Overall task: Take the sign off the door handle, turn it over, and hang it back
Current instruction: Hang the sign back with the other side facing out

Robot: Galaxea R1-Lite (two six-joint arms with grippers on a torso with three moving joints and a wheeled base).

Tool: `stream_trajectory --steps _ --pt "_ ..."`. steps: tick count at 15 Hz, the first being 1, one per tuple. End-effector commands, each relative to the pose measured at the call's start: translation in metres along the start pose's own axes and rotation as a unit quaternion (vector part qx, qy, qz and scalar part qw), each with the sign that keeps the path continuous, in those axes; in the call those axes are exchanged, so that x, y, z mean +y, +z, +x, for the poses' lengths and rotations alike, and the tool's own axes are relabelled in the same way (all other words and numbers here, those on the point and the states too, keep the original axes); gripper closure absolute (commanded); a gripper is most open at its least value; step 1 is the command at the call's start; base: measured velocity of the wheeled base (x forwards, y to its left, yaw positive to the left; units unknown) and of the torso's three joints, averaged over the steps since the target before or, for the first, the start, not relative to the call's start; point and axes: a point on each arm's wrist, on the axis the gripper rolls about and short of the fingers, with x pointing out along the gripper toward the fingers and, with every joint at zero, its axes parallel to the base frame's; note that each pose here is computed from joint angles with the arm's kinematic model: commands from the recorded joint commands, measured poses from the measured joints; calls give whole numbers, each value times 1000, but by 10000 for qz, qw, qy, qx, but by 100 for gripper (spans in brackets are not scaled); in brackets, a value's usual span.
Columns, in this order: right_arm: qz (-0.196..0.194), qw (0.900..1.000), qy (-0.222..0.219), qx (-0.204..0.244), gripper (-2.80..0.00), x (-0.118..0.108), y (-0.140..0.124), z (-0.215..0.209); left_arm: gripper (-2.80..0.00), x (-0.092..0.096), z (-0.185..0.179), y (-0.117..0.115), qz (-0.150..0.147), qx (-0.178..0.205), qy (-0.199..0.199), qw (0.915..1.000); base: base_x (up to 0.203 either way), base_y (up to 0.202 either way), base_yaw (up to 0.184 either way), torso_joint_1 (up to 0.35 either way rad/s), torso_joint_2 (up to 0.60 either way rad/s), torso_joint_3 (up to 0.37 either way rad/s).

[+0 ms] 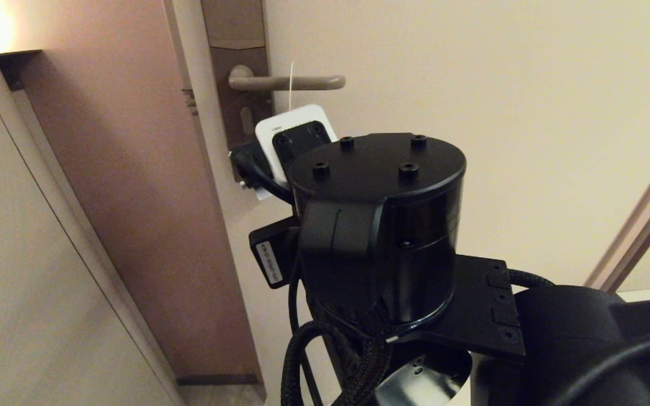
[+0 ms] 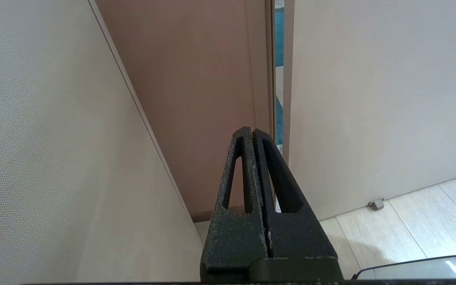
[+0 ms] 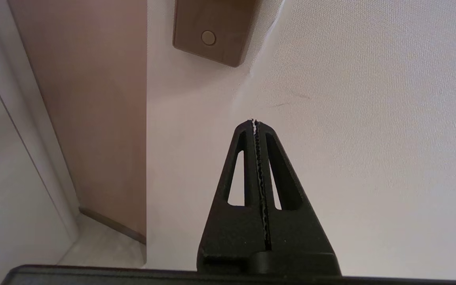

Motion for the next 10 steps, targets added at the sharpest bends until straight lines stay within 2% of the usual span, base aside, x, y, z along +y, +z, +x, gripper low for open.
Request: stream_trajectory --steps 1,7,10 --pt "30 10000 -4 -33 0 -3 3 -4 0 0 0 0 3 13 -1 10000 0 0 0 0 0 0" --pt "80 9999 -4 -77 0 -4 5 -6 0 0 0 0 3 17 -4 10000 0 0 0 0 0 0" --pt "227 9995 -117 -209 0 -6 7 3 0 0 0 0 3 10 -1 10000 0 0 0 0 0 0"
